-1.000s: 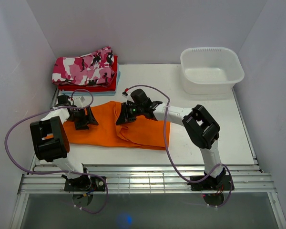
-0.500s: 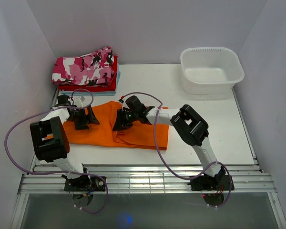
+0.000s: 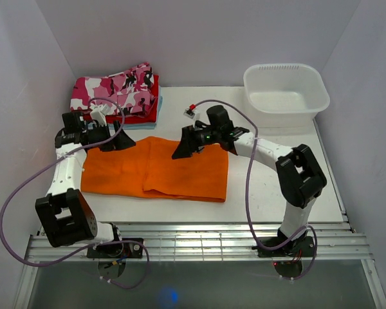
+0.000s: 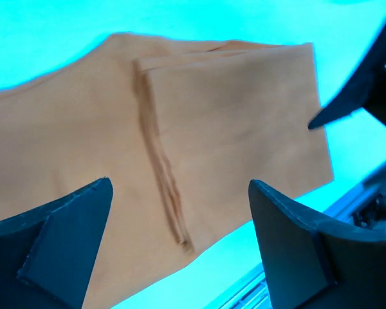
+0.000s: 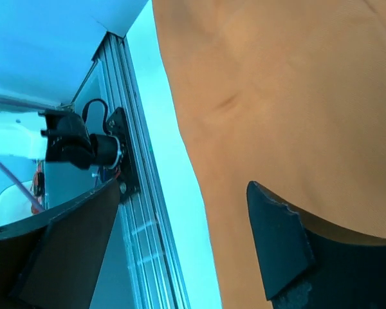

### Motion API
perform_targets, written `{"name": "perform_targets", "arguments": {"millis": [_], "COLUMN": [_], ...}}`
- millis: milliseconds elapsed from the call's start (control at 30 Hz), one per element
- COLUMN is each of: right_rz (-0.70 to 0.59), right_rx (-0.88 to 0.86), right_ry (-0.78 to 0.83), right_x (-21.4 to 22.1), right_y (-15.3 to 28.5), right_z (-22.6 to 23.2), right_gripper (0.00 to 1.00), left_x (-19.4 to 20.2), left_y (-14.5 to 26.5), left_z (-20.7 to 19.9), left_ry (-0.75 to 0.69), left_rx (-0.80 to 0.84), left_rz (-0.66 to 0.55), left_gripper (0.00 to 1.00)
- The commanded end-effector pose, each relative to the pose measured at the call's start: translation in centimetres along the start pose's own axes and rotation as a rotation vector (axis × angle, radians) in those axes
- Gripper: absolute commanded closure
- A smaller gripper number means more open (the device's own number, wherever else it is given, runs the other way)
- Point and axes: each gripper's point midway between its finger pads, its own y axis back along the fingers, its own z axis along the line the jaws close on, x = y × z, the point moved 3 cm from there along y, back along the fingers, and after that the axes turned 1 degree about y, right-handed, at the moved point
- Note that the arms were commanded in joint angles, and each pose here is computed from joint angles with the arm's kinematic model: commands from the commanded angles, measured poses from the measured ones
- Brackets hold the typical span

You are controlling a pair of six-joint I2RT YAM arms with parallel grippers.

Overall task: Fold and stack the trousers
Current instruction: Fold the trousers

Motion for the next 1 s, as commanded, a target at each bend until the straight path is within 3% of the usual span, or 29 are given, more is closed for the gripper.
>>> {"name": "perform_targets", "arguments": {"millis": [0,167,267,333,500,633,767,967], "right_rz": [0.126,0.241,0.284,0.303,0.322,0.256,0.266,0.22], "right_rx": [-0.125,-0.249,-0.288,-0.263,-0.12,-0.015,0.064,0.163], "right_ry": [-0.025,-0.247,-0.322,-0.381,-0.529,-0.613,-0.644,-0.47], "right_x": [4.5,11.9,14.7,16.8,20.3,21.1,22.0,18.3], "right_y": [3.4,5.2,6.0,6.9,9.6,13.3,16.2,19.2], "right_z": [-1.5,-4.4,-5.1,-5.9,-10.0,-13.7,-14.3,-14.2], "right_gripper": [0.16,0.28,0.34,0.34,0.36,0.39,0.39,0.44], "left_x": [-0.1,3.1,6.0,8.1,11.8,13.6,14.3,12.9], "left_y": [0.3,-3.4,-6.2,-8.1,-11.5,-14.6,-16.8,-18.6], "left_z": [-4.4,-9.6,-11.3,-10.3,-7.2,-4.6,-3.8,-7.1], "left_ry": [-0.071,-0.087,0.032,0.162,0.312,0.374,0.389,0.264], "left_rx": [0.208,0.471,0.566,0.57,0.519,0.444,0.41,0.467], "left_rz": [-0.007,0.086,0.206,0.296,0.426,0.488,0.515,0.496], "left_gripper": [0.03,0.17,0.25,0.31,0.41,0.46,0.48,0.47]}}
